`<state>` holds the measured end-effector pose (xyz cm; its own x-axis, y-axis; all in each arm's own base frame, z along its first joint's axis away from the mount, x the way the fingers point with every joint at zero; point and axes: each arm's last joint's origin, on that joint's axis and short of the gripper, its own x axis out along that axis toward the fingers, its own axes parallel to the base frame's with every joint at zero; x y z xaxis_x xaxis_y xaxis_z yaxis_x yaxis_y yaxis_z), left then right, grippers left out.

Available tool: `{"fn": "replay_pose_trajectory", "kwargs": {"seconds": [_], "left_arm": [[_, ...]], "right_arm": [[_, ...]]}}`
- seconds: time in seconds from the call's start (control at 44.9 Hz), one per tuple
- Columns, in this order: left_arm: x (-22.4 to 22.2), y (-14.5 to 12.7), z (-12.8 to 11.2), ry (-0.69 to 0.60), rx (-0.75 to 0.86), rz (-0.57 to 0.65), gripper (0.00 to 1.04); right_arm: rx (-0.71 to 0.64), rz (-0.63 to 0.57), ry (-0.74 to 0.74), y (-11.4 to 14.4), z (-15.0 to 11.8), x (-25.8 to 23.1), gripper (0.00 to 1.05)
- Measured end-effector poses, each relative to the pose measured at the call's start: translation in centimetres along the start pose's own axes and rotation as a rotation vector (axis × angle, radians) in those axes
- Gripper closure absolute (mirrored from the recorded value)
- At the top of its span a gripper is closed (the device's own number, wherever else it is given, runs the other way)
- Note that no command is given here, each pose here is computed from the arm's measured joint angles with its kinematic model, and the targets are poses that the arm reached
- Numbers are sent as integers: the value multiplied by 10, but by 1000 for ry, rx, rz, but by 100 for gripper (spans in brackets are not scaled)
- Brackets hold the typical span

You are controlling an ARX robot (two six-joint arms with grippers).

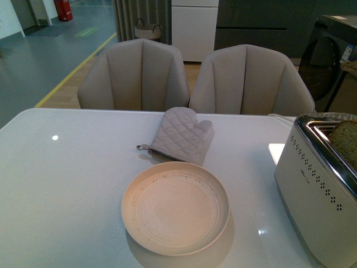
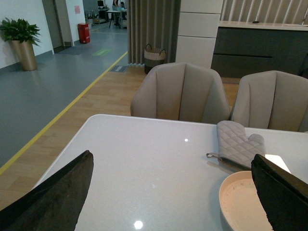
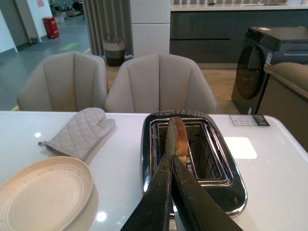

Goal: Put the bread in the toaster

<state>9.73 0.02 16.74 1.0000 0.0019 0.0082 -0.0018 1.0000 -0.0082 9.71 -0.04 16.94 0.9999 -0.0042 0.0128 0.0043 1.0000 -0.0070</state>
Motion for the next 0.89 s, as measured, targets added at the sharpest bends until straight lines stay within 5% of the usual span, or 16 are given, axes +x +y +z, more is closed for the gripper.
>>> {"fn": "replay_pose_trajectory", "kwargs": {"seconds": [0.401,0.602,0.892], "left_arm": [[0,0,0,0,0,0,7],[0,0,0,0,0,0,7],[0,0,0,0,0,0,7]], "right_arm": [[0,0,-2,0,0,0,103],[0,1,-2,0,0,0,59],[0,1,-2,0,0,0,11]]}}
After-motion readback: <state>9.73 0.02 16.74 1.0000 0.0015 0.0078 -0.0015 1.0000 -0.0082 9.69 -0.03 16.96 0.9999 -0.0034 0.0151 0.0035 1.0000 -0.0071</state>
